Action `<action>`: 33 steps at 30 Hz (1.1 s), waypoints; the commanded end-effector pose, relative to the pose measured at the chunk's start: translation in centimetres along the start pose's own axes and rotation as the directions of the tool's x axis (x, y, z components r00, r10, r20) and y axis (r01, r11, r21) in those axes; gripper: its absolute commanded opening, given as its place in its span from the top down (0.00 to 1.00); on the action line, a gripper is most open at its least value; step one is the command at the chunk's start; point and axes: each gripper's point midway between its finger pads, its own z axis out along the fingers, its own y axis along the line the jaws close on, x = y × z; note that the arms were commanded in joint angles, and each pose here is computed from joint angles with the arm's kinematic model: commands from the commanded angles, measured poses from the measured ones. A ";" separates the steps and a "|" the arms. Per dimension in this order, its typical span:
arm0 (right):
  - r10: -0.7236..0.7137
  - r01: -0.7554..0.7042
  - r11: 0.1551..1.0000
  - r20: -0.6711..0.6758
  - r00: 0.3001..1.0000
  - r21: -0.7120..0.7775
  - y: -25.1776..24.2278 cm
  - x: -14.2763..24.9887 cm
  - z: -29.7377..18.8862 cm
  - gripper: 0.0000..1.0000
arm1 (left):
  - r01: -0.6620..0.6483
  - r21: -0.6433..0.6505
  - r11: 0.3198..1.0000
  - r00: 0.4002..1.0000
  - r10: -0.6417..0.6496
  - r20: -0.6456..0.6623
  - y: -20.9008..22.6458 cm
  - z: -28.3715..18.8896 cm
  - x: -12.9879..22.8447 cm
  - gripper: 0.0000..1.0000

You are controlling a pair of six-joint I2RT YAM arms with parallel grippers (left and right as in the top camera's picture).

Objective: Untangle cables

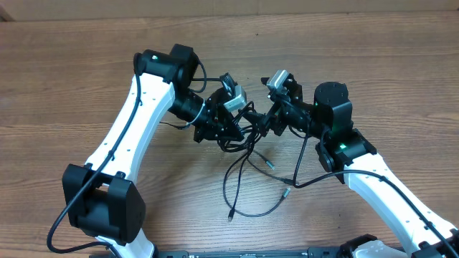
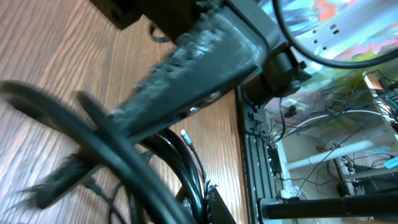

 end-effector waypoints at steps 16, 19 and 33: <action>-0.017 0.019 0.998 0.045 0.999 -0.057 1.0 -1.3 0.0 0.89 | -0.238 0.070 0.969 0.968 0.232 0.092 -2.3 1.1 -2.0 0.96; -0.016 0.016 1.000 0.032 0.999 0.010 -0.2 -1.1 0.1 0.96 | -0.238 0.070 0.969 0.969 0.231 0.093 -2.3 1.0 -2.0 0.96; 0.179 -0.171 0.958 -0.014 0.984 0.232 -3.9 0.7 -0.4 0.96 | -0.199 0.001 0.980 0.966 0.196 0.167 -0.4 -1.2 -2.6 0.01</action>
